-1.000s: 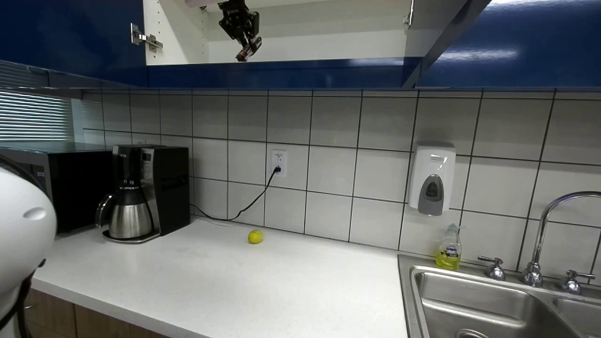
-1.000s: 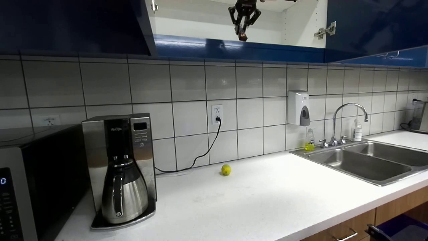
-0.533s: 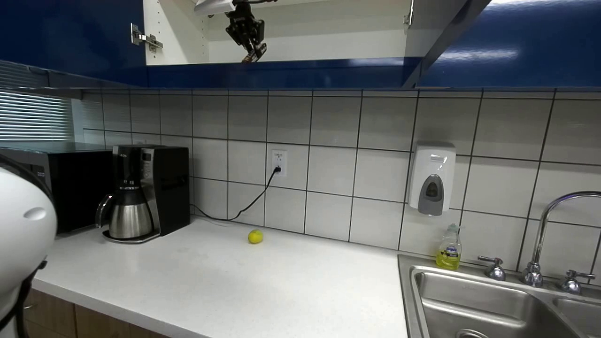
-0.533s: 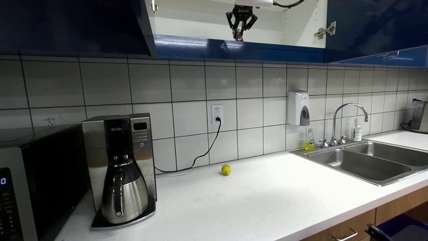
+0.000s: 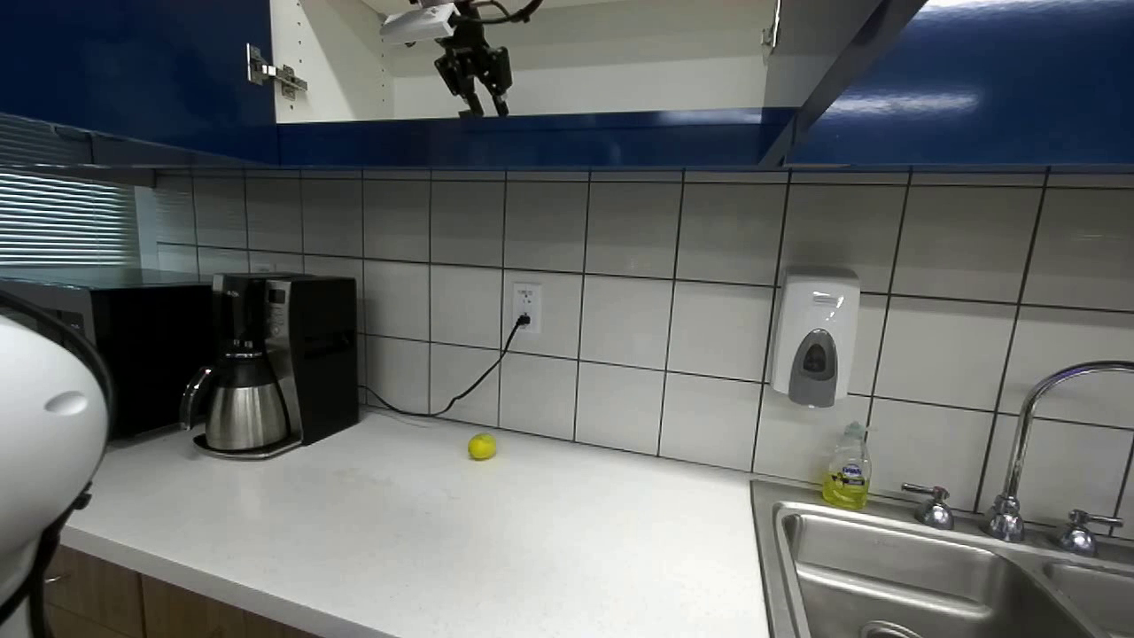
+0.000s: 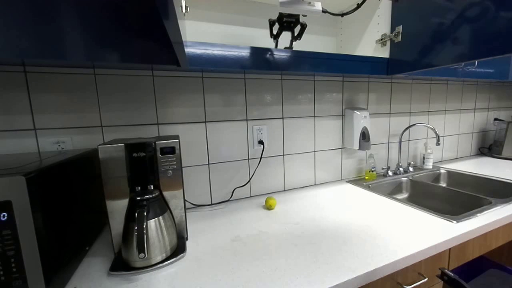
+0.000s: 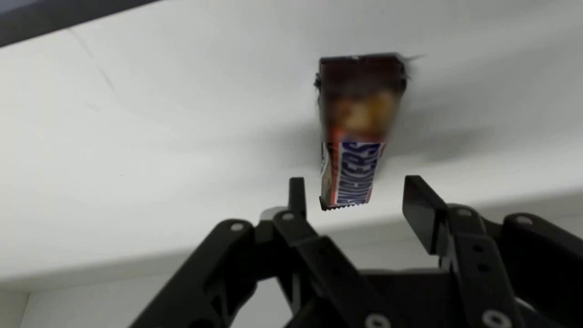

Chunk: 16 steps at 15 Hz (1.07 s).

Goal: Put the candy bar into the cupboard

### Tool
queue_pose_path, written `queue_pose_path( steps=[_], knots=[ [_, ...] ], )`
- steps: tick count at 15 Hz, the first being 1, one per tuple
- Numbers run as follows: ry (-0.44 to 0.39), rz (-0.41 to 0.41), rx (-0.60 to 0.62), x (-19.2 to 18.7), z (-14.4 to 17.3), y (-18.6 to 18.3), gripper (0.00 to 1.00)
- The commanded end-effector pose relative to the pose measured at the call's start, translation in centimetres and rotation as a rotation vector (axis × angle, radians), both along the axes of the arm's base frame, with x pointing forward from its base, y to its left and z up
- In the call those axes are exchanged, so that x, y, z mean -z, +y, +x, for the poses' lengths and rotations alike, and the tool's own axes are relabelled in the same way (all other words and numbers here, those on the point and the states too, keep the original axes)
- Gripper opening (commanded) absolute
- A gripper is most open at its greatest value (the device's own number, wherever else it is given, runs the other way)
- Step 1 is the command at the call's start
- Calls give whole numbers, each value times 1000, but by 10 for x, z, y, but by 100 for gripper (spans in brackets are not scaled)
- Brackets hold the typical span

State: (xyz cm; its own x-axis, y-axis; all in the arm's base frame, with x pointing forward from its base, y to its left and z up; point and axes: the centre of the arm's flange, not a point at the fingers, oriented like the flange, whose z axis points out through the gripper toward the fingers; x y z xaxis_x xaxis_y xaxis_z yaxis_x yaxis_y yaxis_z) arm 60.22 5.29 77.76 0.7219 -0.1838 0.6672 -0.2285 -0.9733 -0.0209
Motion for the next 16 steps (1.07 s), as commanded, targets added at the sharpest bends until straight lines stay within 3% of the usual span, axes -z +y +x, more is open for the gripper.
queue_pose_path(
  steps=[1, 2, 3, 9, 16],
  knots=[
    [13, 4, 37, -8, 3, -5, 91],
    [12, 5, 36, -8, 0, -6, 98],
    [8, 6, 34, -8, -5, -6, 100],
    [-19, 19, 14, -9, -30, 0, 100],
    [-58, 26, -24, -9, -88, 12, 100]
  ],
)
